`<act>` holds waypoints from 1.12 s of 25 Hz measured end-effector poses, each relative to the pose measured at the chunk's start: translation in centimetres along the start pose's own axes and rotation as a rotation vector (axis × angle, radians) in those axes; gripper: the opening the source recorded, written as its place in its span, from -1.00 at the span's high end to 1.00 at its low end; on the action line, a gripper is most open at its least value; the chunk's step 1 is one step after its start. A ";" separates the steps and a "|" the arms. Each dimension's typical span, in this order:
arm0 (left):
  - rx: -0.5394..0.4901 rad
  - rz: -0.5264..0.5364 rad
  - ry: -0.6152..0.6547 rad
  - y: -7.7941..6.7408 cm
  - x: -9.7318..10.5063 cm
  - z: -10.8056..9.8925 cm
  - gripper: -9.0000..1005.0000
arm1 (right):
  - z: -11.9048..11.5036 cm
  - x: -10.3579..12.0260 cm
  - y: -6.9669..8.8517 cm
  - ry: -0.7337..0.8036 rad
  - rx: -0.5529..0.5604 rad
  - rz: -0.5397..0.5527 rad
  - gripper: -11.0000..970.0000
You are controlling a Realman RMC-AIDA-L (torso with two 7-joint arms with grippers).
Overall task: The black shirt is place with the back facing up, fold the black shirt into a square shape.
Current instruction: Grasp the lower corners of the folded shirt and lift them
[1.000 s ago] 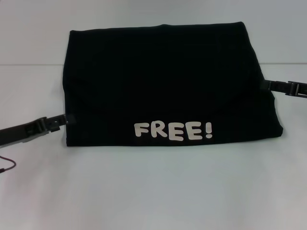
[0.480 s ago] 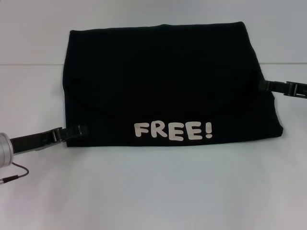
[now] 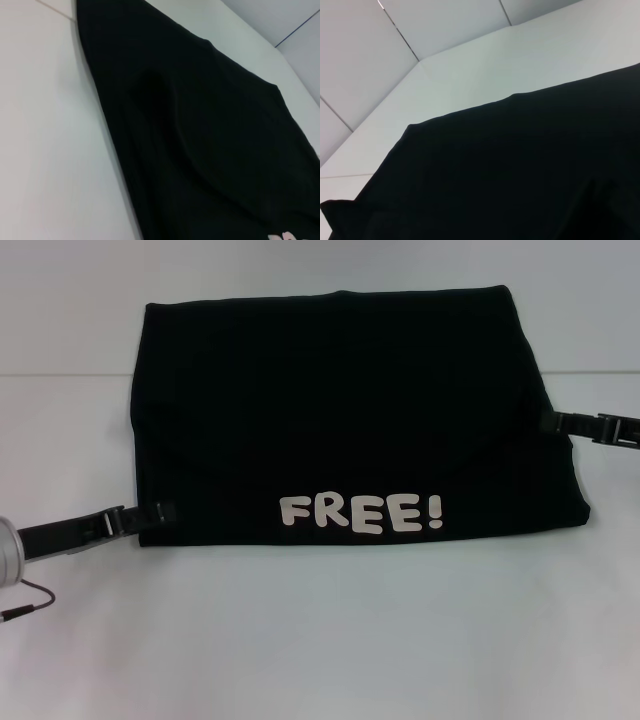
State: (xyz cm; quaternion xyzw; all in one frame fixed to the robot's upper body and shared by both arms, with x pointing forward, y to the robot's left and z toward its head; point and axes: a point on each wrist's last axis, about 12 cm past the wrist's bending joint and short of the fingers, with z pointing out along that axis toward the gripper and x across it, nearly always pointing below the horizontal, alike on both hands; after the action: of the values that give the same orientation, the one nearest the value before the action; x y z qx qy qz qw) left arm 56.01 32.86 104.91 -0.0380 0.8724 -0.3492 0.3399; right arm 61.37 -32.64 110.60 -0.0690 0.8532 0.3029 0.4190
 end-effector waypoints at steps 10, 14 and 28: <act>0.018 0.008 0.038 -0.3 0.6 0.1 -0.56 | -0.1 0.2 -0.1 0.001 0.005 0.005 -0.38; 0.018 0.019 0.041 -0.4 0.4 0.2 -0.56 | -0.2 0.3 -0.2 0.001 0.006 0.006 -0.37; -0.019 0.072 0.039 -0.2 -0.3 0.4 0.26 | -0.3 0.4 -0.3 0.002 0.010 0.008 -0.35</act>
State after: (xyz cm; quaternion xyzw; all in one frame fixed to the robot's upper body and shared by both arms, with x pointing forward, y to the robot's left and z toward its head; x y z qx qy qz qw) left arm 56.41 32.60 104.98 -0.0030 0.8829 -0.3294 0.3346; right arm 61.03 -33.04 110.30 -0.0637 0.8554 0.3002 0.4172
